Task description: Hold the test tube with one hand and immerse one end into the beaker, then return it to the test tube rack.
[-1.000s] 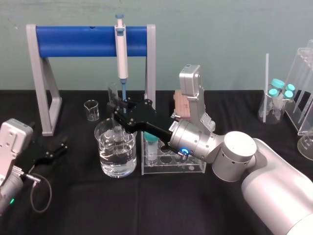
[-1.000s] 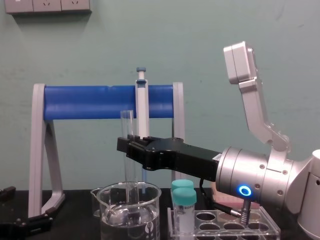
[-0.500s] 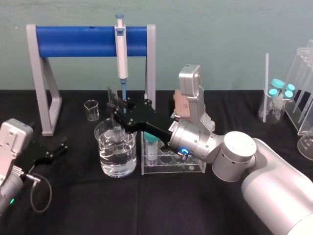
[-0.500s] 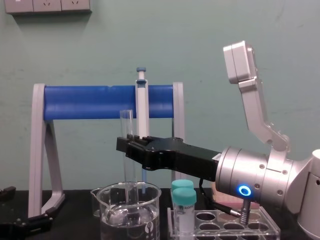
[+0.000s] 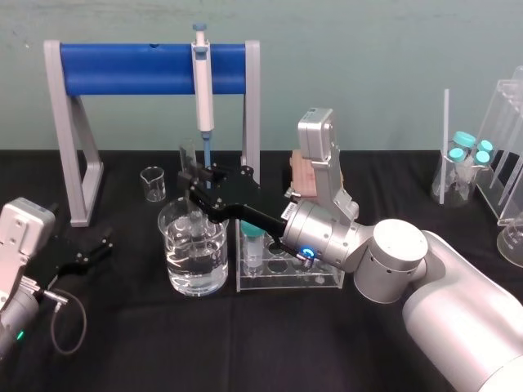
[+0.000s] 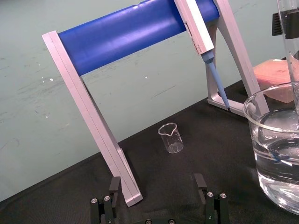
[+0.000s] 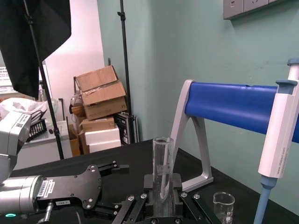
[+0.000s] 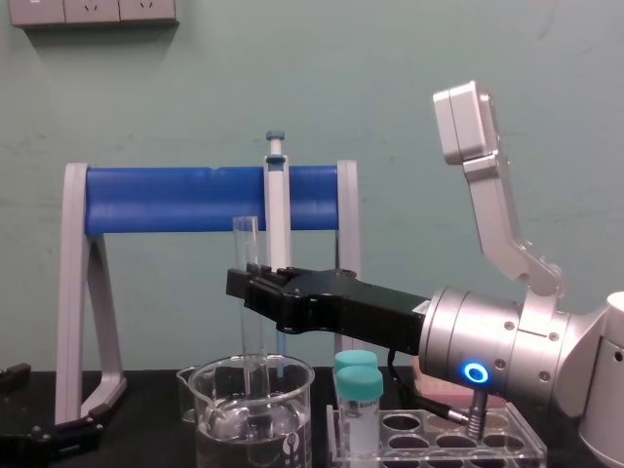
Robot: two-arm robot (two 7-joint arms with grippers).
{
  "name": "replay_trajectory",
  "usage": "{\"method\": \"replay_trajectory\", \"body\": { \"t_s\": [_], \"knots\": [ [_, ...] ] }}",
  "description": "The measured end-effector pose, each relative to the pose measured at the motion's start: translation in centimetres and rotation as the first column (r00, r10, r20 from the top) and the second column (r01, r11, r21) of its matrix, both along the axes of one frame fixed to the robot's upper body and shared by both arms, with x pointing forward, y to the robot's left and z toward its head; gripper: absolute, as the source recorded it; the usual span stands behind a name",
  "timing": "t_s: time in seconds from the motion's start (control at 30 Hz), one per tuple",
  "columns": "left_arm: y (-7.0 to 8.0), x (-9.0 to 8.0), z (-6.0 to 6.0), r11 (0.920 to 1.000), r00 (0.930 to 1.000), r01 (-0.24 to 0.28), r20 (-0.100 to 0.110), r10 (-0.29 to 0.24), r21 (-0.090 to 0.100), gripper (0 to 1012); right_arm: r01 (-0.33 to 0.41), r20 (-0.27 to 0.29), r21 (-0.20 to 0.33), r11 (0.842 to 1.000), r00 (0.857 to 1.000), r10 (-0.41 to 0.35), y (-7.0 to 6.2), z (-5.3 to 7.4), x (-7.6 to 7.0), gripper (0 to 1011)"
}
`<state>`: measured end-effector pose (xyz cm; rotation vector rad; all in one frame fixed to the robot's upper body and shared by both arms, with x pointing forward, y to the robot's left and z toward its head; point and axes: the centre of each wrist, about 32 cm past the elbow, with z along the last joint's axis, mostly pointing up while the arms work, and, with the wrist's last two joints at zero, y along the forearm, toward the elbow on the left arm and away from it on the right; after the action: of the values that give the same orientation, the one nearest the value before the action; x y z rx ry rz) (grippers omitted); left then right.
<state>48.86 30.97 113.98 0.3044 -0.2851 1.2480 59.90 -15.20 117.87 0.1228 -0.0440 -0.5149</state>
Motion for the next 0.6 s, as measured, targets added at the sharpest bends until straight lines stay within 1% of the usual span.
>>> {"method": "replay_trajectory", "body": {
  "t_s": [0.6],
  "knots": [
    [0.00,0.00,0.00,1.0000,1.0000,0.000,0.000,0.000,0.000,1000,0.001,-0.002,-0.001,1.000,1.000,-0.001,-0.06,-0.07,0.03,228]
  ]
}}
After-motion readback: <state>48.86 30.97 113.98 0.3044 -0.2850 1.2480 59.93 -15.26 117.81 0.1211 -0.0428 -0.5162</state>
